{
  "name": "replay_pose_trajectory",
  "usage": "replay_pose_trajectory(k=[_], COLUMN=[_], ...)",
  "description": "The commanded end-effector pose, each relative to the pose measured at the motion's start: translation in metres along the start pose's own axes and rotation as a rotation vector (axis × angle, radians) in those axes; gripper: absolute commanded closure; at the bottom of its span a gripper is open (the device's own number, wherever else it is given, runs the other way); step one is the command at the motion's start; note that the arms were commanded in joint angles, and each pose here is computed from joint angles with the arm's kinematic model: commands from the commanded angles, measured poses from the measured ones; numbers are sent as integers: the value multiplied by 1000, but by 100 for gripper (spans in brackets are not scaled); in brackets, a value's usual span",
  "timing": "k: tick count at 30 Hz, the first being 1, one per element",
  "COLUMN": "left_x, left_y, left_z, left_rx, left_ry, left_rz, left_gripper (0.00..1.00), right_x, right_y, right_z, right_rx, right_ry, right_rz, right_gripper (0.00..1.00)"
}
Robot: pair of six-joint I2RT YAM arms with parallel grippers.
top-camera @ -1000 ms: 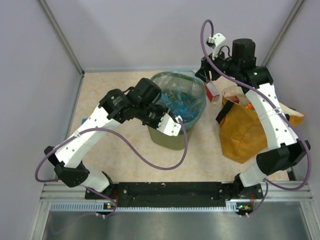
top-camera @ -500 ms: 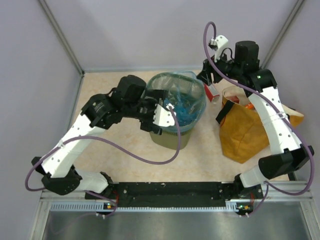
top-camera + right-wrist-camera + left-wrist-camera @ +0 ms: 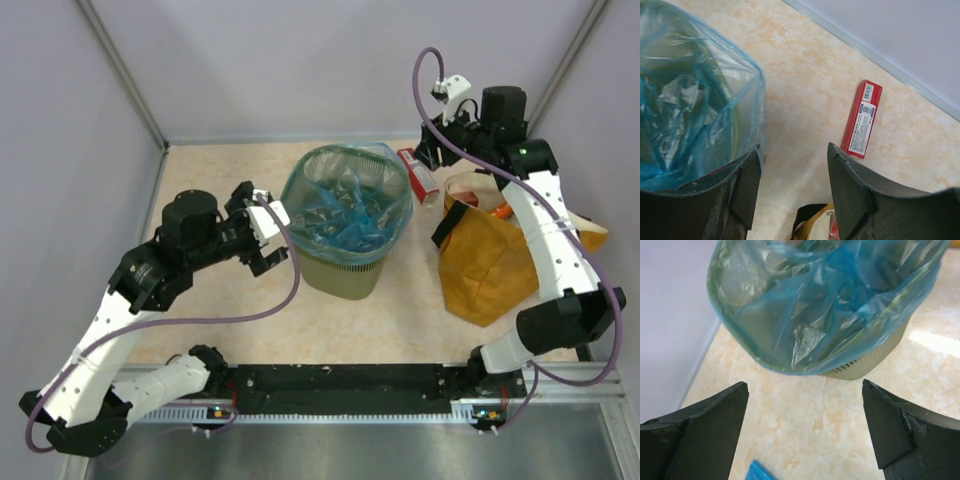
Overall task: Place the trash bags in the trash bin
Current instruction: Place the trash bag in the trash bin.
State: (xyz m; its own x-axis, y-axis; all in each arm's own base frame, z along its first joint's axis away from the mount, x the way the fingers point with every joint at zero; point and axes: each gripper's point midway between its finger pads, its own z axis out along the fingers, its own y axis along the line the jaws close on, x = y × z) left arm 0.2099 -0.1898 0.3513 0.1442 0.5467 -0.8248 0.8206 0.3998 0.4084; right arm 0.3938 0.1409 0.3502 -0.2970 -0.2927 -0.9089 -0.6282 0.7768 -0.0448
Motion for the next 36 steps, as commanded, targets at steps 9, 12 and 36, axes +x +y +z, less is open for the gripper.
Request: replay_pose_trajectory(k=[9,12,36], left_x=[74,83,114], left_y=[-4,-8,37], left_z=[35,50,82], left_rx=[-135,-126,-425], left_ry=[50,42,-44], left_rz=[-167,-166,-198], left_gripper=[1,1,1], right_x=[27,34,71], right_y=[-26,-21,14], right_z=[64,74,48], right_rx=[-55,-107,-208], right_ry=[63,70,102], right_rz=[-21,-9,-26], right_gripper=[48,50,67])
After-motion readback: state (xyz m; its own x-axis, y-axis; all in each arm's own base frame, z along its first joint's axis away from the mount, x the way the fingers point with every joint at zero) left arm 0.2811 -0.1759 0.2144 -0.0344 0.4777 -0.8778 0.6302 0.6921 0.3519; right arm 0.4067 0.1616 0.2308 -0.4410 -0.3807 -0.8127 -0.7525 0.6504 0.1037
